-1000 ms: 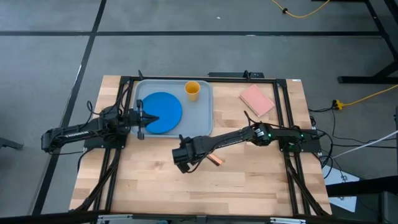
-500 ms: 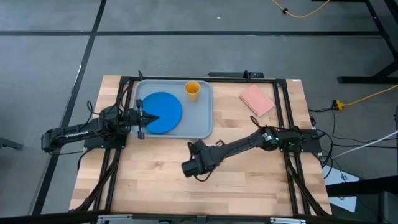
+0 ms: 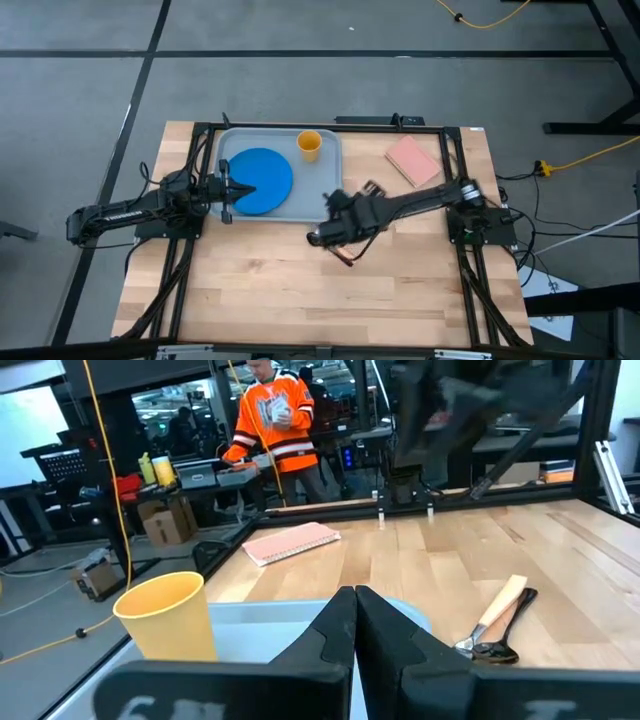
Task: Pick and place plate/cup/fork/spoon on tray
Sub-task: Put the light orange fork on the gray serving tray to the bottom right of the yellow cup
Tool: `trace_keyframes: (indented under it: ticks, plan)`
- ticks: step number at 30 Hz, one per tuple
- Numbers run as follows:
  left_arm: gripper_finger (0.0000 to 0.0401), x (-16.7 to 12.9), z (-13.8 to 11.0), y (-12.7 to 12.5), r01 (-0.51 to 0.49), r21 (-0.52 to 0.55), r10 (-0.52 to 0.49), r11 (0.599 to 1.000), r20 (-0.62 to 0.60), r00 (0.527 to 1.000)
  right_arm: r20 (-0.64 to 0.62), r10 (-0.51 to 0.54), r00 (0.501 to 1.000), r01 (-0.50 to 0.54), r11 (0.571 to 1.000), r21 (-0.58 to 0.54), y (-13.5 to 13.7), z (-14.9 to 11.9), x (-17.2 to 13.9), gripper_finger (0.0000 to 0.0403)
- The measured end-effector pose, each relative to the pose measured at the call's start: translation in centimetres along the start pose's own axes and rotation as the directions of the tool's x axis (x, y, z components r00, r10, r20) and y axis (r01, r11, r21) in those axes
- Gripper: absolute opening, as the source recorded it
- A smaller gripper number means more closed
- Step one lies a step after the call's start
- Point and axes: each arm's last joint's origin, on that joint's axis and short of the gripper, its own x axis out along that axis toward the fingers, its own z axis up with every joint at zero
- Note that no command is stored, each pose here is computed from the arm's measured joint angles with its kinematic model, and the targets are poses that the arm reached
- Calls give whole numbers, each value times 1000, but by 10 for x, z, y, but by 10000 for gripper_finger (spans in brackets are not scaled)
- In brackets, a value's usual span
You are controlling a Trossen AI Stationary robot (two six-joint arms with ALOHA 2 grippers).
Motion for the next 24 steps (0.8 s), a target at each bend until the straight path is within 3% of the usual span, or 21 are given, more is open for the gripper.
trace_keyframes:
  ticks: [5, 10, 17, 24]
  plan:
    - [0, 0, 0, 0, 0, 0, 0, 1000, 0, 1000, -82, -12, 997, 20, 995, 101, -36, -34, 32, 146]
    - [0, 0, 0, 0, 0, 0, 0, 1000, 1, 1000, -57, 236, 970, -214, 941, 263, -35, -57, 62, 146]
    - [0, 0, 0, 0, -1, 27, 1, 1000, 3, 1000, 215, 476, 853, -522, 779, 347, -5, -59, 95, 146]
    - [0, 0, 0, 0, 0, 31, 0, 1000, 1, 1000, 391, 564, 727, -686, 611, 395, 4, -66, 111, 146]
